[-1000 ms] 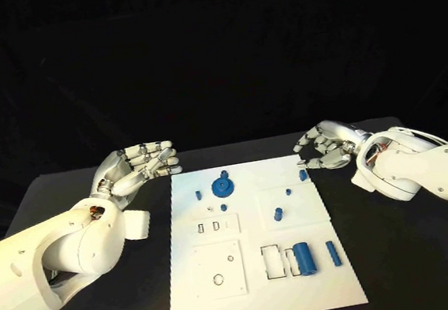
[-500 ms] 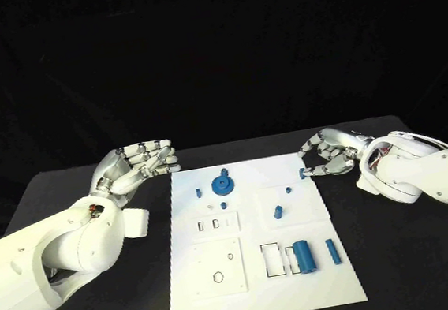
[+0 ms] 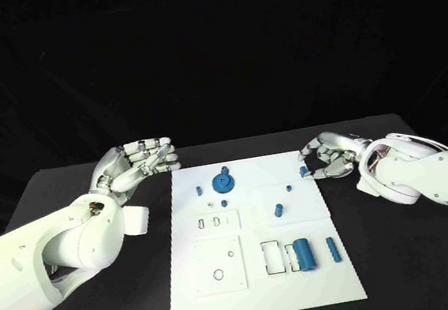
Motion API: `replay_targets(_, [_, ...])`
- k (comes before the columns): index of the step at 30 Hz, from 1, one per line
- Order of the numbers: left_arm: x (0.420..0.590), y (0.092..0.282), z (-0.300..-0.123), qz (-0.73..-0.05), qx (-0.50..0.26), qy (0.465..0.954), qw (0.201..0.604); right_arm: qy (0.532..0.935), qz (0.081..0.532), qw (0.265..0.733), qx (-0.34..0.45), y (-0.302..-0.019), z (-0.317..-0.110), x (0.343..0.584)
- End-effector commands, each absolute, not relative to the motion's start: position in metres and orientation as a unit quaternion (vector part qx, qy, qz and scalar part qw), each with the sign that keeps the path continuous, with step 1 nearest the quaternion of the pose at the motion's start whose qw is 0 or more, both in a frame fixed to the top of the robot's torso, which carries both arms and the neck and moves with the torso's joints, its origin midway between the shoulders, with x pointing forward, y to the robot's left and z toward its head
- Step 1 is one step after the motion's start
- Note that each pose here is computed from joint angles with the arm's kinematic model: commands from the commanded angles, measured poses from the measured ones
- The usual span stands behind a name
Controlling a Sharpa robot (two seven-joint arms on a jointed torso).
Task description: Assemble the parts on the task board
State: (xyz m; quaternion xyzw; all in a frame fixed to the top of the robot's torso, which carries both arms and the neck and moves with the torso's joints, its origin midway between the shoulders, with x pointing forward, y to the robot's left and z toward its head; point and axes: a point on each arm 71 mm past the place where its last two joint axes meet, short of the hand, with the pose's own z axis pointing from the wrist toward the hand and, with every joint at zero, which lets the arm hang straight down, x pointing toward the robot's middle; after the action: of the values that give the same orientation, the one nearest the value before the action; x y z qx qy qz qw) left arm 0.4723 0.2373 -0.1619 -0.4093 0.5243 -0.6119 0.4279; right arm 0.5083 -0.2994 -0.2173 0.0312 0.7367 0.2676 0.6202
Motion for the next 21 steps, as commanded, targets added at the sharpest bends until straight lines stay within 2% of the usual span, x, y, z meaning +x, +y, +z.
replay_targets(1, [0.4718,0.235,-0.161,-0.62,-0.405,0.523,0.422,0.741,0.267,0.616,0.022,-0.2979,-0.2199,0.5083])
replay_targets(21, [0.4721,0.2356,-0.1612,-0.619,-0.405,0.524,0.422,0.746,0.253,0.615,0.03,-0.3005,-0.2261,0.513])
